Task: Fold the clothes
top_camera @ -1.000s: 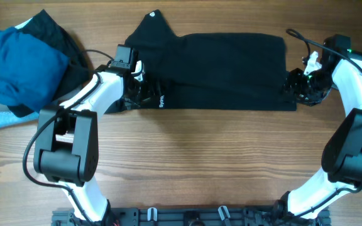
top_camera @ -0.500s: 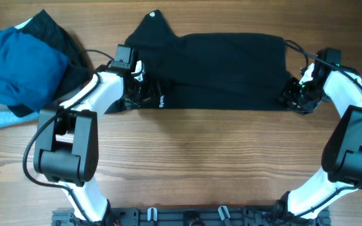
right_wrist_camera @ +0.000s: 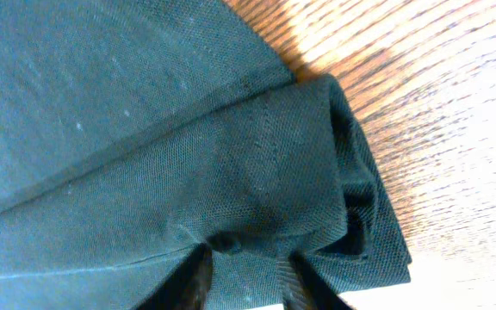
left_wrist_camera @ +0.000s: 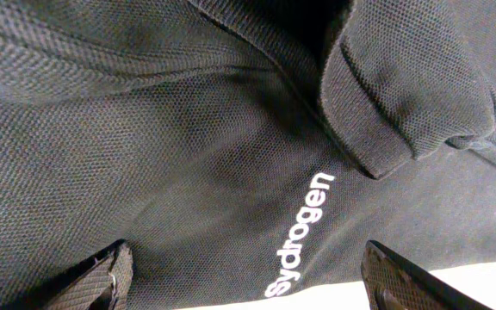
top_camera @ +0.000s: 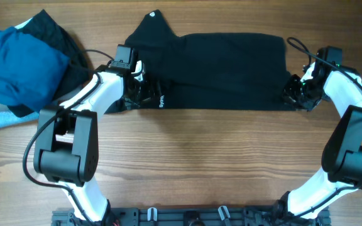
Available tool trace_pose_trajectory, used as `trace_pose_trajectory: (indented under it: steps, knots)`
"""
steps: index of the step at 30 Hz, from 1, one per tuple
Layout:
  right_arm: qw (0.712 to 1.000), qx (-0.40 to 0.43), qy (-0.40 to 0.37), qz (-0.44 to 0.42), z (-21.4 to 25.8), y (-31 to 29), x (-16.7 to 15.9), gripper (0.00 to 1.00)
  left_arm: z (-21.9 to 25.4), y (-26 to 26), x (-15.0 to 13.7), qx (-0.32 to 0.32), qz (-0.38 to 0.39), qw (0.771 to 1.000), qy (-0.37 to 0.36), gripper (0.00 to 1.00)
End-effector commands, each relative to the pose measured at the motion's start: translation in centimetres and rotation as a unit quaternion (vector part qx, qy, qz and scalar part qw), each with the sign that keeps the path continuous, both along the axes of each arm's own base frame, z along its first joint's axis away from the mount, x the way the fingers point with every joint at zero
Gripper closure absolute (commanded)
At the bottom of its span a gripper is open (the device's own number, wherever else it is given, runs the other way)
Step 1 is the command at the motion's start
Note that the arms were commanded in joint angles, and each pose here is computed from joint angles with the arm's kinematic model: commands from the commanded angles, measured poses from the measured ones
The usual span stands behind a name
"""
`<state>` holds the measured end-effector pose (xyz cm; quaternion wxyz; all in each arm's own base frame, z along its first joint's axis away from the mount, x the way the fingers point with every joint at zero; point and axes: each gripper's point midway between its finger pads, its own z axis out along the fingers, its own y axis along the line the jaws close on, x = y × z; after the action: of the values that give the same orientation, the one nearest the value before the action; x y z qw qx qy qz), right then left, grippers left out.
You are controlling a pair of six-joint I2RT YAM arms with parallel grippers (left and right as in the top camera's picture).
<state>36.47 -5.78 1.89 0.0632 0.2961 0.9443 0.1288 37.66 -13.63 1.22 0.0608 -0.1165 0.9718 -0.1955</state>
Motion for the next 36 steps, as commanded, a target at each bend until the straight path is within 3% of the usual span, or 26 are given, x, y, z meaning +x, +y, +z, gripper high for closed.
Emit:
trace_pose_trajectory:
  steps: [1,3,11,17,20,29,33,36]
  knots:
    - [1.000,-0.006,0.017,-0.017,-0.9,-0.2,-0.3,0.85,-2.9,1.1,-2.3,0.029,-0.003,0.999,0.043,0.14]
    - [1.000,-0.007,0.020,-0.022,-1.1,-0.3,-0.4,0.95,-2.9,1.1,-2.3,0.029,-0.004,0.999,0.043,0.14]
    - [1.000,-0.009,0.009,-0.023,-1.1,-0.5,0.2,0.96,-2.9,1.1,-2.3,0.029,-0.003,0.999,0.043,0.14]
    - [0.991,0.009,-0.117,-0.068,2.2,-1.2,6.9,0.96,-2.9,1.1,-2.4,0.029,-0.003,0.999,0.046,0.14]
    - [0.986,0.008,-0.148,-0.073,2.9,-1.4,8.3,0.96,-2.9,1.1,-2.4,0.029,-0.004,0.999,0.046,0.15]
    - [0.991,0.016,-0.121,-0.046,2.2,-0.7,6.8,0.95,-2.9,1.1,-2.5,0.030,-0.004,0.998,0.047,0.14]
    - [0.998,-0.005,-0.056,0.024,0.6,-0.3,3.1,0.93,-3.0,1.2,-2.5,0.030,-0.004,0.998,0.048,0.14]
    - [0.996,-0.082,0.012,0.021,-1.6,-2.6,-0.2,0.88,-3.0,1.2,-2.7,0.031,-0.004,0.998,0.051,0.15]
